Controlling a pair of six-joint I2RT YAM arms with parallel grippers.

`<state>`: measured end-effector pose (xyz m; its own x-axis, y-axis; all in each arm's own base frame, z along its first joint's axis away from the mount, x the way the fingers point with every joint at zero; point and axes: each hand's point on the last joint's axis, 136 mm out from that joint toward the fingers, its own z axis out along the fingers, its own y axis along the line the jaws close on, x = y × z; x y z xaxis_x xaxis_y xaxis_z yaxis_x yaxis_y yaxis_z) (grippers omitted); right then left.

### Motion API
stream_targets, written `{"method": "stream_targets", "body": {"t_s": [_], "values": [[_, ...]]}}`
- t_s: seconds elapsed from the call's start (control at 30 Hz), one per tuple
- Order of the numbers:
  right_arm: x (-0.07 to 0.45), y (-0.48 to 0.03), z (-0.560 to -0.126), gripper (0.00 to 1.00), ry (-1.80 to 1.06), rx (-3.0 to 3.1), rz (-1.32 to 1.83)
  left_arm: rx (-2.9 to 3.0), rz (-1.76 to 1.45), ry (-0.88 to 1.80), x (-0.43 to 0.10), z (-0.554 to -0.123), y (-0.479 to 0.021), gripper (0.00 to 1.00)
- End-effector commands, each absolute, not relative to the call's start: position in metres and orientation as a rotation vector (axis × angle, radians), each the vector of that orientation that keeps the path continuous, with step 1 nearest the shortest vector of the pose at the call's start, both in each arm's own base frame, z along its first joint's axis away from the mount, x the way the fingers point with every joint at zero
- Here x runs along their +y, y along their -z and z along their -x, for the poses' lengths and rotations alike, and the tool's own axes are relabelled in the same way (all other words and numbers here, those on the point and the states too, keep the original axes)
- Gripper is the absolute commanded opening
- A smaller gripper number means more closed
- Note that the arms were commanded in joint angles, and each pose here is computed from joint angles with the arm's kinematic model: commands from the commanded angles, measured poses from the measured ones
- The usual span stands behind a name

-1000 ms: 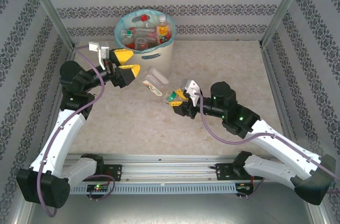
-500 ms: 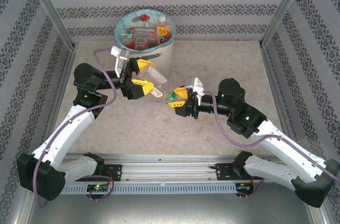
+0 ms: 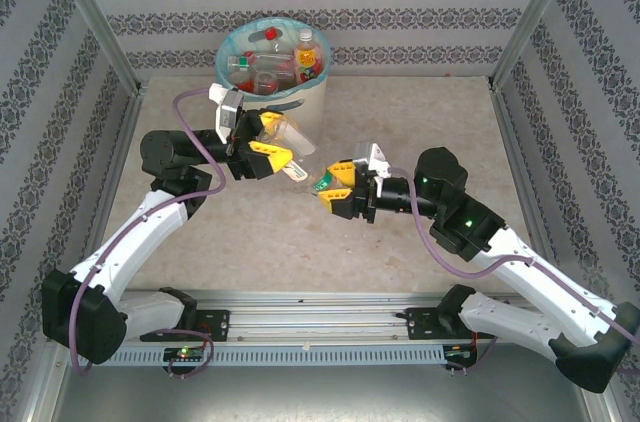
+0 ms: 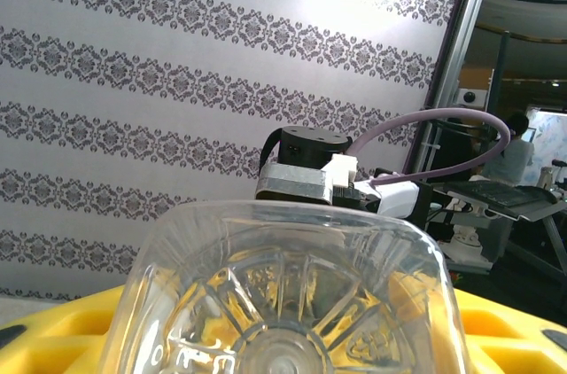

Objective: Put the plastic bottles in the bin

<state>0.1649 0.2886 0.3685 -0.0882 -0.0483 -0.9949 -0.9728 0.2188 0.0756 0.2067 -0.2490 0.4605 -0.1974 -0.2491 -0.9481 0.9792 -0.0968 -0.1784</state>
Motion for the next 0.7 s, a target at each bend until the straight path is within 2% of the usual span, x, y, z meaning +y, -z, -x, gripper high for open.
{"method": "stream_targets", "body": {"t_s": [0.0, 0.13, 0.23, 0.27, 0.43, 0.67], "values": [[0.284, -0.387, -0.152, 0.37, -1.107, 1.350, 1.033, 0.996, -0.957, 1.467, -0.245, -0.198, -0.488, 0.24], [0.271, -0.385, -0.166, 0.55, -1.004, 1.389, 0.914, 0.982, -0.896, 1.433, -0.242, -0.204, -0.497, 0.12], [0.251, -0.390, -0.184, 0.83, -0.916, 1.428, 0.736, 1.002, -0.821, 1.398, -0.240, -0.216, -0.502, 0.03], [0.244, -0.392, -0.188, 0.85, -0.896, 1.433, 0.688, 1.013, -0.799, 1.383, -0.239, -0.220, -0.504, 0.00], [0.211, -0.400, -0.195, 0.98, -0.811, 1.427, 0.511, 1.093, -0.629, 1.273, -0.232, -0.253, -0.510, 0.00], [0.183, -0.395, -0.208, 0.98, -0.694, 1.468, 0.371, 1.317, -0.305, 0.950, -0.201, -0.325, -0.511, 0.00]]}}
